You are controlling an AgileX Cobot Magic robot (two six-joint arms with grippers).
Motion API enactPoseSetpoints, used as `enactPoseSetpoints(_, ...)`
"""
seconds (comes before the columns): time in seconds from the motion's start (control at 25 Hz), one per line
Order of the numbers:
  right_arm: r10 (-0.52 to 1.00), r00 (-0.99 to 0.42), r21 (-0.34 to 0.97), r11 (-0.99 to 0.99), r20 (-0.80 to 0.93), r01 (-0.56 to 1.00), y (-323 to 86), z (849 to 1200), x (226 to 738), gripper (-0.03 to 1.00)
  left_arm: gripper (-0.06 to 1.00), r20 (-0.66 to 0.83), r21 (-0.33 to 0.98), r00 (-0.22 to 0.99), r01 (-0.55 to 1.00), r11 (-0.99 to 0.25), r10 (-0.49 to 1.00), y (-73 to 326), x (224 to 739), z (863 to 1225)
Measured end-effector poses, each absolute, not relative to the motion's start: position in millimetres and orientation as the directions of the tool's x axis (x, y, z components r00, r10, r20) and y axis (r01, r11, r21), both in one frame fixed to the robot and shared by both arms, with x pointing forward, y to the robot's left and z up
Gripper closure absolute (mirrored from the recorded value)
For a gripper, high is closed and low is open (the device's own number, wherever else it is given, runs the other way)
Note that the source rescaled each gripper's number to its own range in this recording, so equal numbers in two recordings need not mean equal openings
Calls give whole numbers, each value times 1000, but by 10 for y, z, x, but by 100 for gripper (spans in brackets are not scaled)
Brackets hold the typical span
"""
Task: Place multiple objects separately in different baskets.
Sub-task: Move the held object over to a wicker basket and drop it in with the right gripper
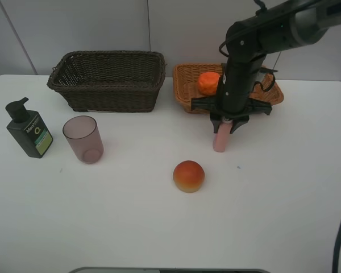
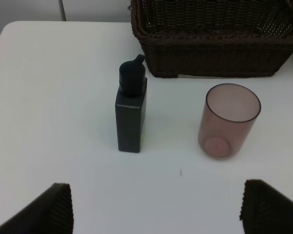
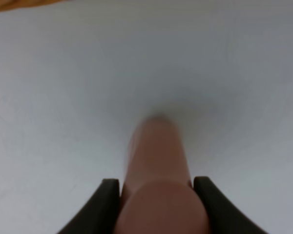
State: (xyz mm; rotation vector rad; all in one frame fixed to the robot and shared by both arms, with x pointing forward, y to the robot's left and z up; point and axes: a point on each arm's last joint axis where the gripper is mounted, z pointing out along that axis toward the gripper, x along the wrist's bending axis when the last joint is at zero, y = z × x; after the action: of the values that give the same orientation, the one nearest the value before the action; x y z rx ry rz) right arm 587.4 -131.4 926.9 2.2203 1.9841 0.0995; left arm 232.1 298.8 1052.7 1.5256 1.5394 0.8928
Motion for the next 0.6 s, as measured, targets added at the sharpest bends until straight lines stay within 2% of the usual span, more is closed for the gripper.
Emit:
enactPoseSetpoints(0.4,993,100,164,-88,-64,983,-1327,9351,5856,96,6,-49,891,21,453,34,999,2988,2321,10527)
enactPoseSetpoints(0.52,997,12,165,1,-78,986,-1332,9589,5851,96,6,-49,891,21,453,34,999,2988,2321,10527)
enactPoseSetpoints(0.6,992,-97,148,108,-80,983,-1311,9786,5859,96,6,-49,891,21,453,34,999,2988,2321,10527)
